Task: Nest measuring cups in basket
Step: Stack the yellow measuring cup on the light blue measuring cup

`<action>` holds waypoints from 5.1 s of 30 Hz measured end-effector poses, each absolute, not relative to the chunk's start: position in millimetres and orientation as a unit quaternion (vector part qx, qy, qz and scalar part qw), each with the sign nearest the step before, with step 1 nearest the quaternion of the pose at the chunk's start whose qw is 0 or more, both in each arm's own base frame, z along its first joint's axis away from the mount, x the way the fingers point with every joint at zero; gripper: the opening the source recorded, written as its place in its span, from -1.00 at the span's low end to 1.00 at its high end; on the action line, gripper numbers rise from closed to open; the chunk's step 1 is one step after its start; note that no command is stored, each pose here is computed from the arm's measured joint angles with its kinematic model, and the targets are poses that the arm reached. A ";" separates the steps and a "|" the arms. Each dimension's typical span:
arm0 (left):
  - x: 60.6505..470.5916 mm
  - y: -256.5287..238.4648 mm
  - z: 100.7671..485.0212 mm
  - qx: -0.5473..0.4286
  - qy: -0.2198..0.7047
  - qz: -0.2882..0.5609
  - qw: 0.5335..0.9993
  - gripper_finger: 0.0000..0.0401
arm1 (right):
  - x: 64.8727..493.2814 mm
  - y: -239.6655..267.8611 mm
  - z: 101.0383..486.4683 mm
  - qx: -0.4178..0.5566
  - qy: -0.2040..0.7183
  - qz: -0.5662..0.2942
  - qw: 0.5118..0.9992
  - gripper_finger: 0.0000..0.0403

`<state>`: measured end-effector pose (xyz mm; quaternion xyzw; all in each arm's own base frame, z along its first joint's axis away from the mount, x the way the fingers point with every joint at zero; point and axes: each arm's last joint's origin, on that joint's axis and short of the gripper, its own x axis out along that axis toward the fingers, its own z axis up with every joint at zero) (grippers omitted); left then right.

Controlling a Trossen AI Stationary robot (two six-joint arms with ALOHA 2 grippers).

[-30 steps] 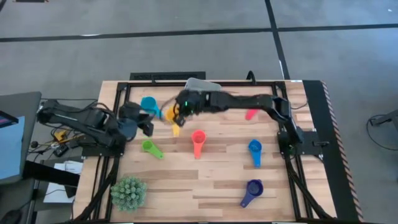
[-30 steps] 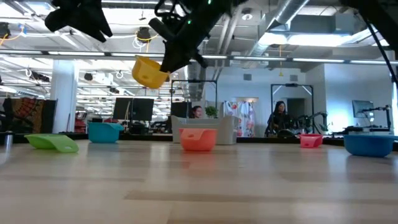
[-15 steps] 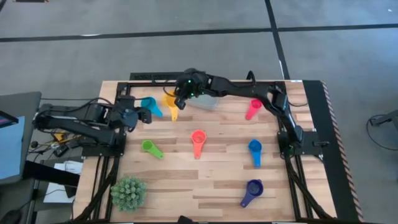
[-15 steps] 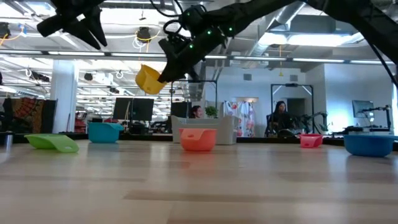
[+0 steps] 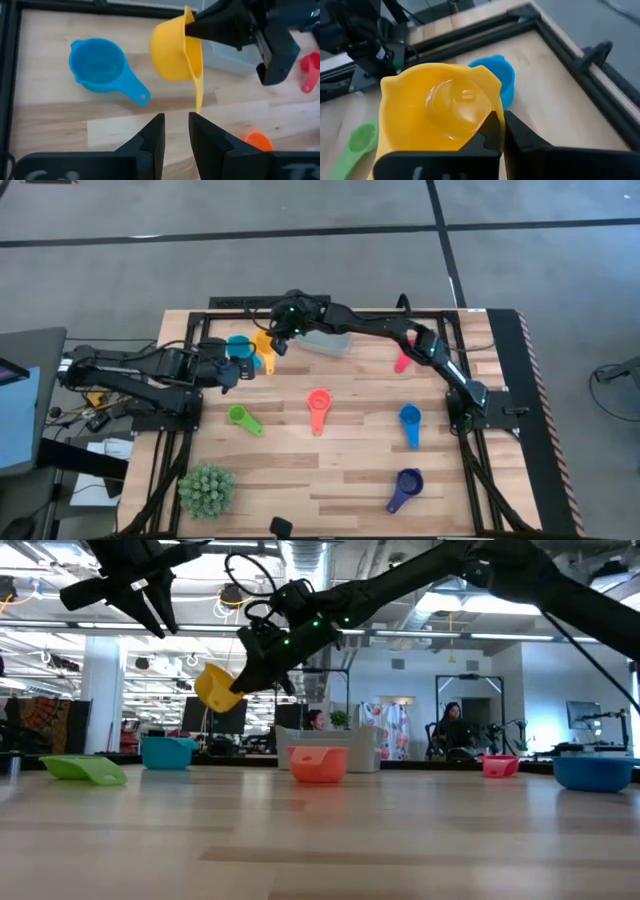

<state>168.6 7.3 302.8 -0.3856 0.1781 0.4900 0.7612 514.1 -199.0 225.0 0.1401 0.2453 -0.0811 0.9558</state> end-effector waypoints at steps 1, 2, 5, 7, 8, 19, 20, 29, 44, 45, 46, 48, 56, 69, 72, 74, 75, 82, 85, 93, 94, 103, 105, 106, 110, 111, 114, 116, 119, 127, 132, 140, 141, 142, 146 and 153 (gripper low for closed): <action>168.7 8.1 302.6 -0.391 0.183 0.487 0.759 -0.64 | 517.9 -200.4 225.1 0.140 0.237 -0.081 0.958 -0.94; 168.7 8.8 302.3 -0.395 0.188 0.486 0.757 -0.64 | 521.5 -201.0 226.0 0.139 0.230 -0.080 0.960 -0.94; 165.7 11.1 301.8 -0.406 0.196 0.489 0.746 -0.64 | 530.9 -204.0 225.7 0.134 0.214 -0.078 0.964 -0.95; 164.0 13.3 301.7 -0.420 0.193 0.496 0.736 -0.64 | 537.5 -206.4 222.3 0.134 0.200 -0.078 0.967 -0.94; 163.3 14.1 301.9 -0.426 0.193 0.495 0.732 -0.64 | 539.1 -207.1 220.3 0.142 0.200 -0.080 0.966 -0.94; 154.1 21.4 301.9 -0.404 0.187 0.534 0.719 -0.64 | 554.3 -200.6 196.1 0.170 0.169 -0.076 0.968 -0.92; 154.6 23.7 302.1 -0.396 0.175 0.545 0.718 -0.64 | 554.7 -197.8 194.2 0.172 0.177 -0.077 0.966 -0.91; 154.9 39.0 300.2 -0.424 0.182 0.557 0.690 -0.64 | 553.0 -189.1 204.0 0.225 0.189 -0.094 0.951 -0.92; 160.3 75.3 312.6 -0.384 0.186 0.501 0.753 -0.19 | 543.3 -189.0 224.5 0.334 0.201 -0.082 0.917 -0.91; 160.7 76.8 312.1 -0.382 0.185 0.506 0.751 -0.15 | 542.4 -188.8 226.5 0.335 0.202 -0.081 0.917 -0.91; 160.6 78.4 311.3 -0.378 0.186 0.513 0.748 -0.12 | 542.7 -188.6 229.4 0.333 0.194 -0.077 0.920 -0.91; 159.0 81.6 310.9 -0.362 0.189 0.525 0.746 -0.09 | 541.6 -188.4 234.5 0.331 0.191 -0.071 0.921 -0.91; 155.5 89.3 311.4 -0.321 0.222 0.515 0.764 -0.20 | 537.9 -181.4 248.8 0.295 0.195 -0.072 0.933 -0.92; 153.9 90.0 309.9 -0.316 0.239 0.509 0.764 -0.95 | 536.3 -173.3 259.1 0.260 0.196 -0.078 0.942 -0.88; 153.3 89.7 309.3 -0.319 0.241 0.511 0.761 -0.98 | 536.5 -172.1 259.9 0.259 0.195 -0.076 0.943 -0.88; 153.0 89.6 309.0 -0.318 0.243 0.512 0.760 -0.99 | 536.9 -171.1 259.9 0.259 0.195 -0.075 0.943 -0.89; 152.9 89.7 309.0 -0.317 0.242 0.514 0.759 -0.99 | 537.0 -171.2 260.2 0.258 0.194 -0.075 0.943 -0.89; 143.3 97.5 304.9 -0.310 0.237 0.572 0.722 -0.99 | 537.1 -172.9 261.9 0.251 0.184 -0.106 0.944 -0.73; 135.8 105.0 297.2 -0.308 0.221 0.622 0.685 -1.00 | 535.4 -174.6 261.4 0.248 0.191 -0.119 0.942 -0.60; 136.4 114.0 265.4 -0.376 0.165 0.636 0.654 -1.00 | 529.2 -184.4 255.3 0.254 0.218 -0.141 0.932 -0.14; 136.4 113.7 260.0 -0.382 0.162 0.637 0.650 -1.00 | 528.5 -185.3 254.6 0.254 0.221 -0.143 0.931 -0.09; 133.9 112.7 217.4 -0.410 0.128 0.656 0.621 -0.99 | 527.3 -183.8 250.5 0.240 0.242 -0.142 0.929 0.13; 132.3 112.1 210.9 -0.408 0.124 0.664 0.615 -0.98 | 527.0 -183.8 249.8 0.239 0.246 -0.142 0.928 0.13; 131.4 111.5 207.5 -0.408 0.126 0.666 0.612 -0.97 | 526.9 -183.8 249.5 0.239 0.247 -0.143 0.928 0.12; 131.4 111.7 204.8 -0.406 0.120 0.667 0.613 -0.92 | 526.7 -183.0 248.8 0.240 0.251 -0.142 0.927 0.11; 130.8 111.2 203.4 -0.406 0.123 0.668 0.611 -0.90 | 526.8 -182.8 248.6 0.239 0.252 -0.141 0.927 0.10; 130.8 110.9 201.3 -0.411 0.125 0.664 0.612 -0.85 | 527.0 -182.6 247.9 0.237 0.253 -0.140 0.927 0.10; 131.0 110.4 200.7 -0.416 0.129 0.659 0.613 -0.80 | 526.9 -182.7 247.8 0.237 0.253 -0.140 0.927 0.11; 131.5 110.1 200.4 -0.424 0.134 0.652 0.615 -0.72 | 526.4 -182.9 247.2 0.238 0.257 -0.141 0.926 0.13; 130.9 106.1 204.9 -0.443 0.157 0.605 0.642 -0.50 | 517.4 -177.8 239.0 0.226 0.330 -0.120 0.909 0.08; 131.2 94.3 212.0 -0.473 0.203 0.505 0.693 -0.51 | 514.9 -159.8 229.6 0.190 0.390 -0.101 0.895 0.01; 134.2 62.0 205.4 -0.476 0.283 0.473 0.686 -0.64 | 529.9 -158.6 209.0 0.186 0.337 -0.131 0.914 -0.19; 135.3 59.8 204.6 -0.475 0.280 0.477 0.684 -0.65 | 533.4 -160.1 204.1 0.192 0.326 -0.134 0.916 -0.22; 136.3 57.9 203.1 -0.473 0.277 0.481 0.684 -0.66 | 536.9 -161.2 199.8 0.199 0.315 -0.137 0.918 -0.26; 136.6 55.5 193.0 -0.476 0.251 0.500 0.678 -0.70 | 539.1 -165.8 183.2 0.227 0.318 -0.149 0.908 -0.41; 135.6 61.2 177.3 -0.492 0.212 0.515 0.669 -0.76 | 546.0 -172.5 171.1 0.243 0.291 -0.156 0.912 -0.59</action>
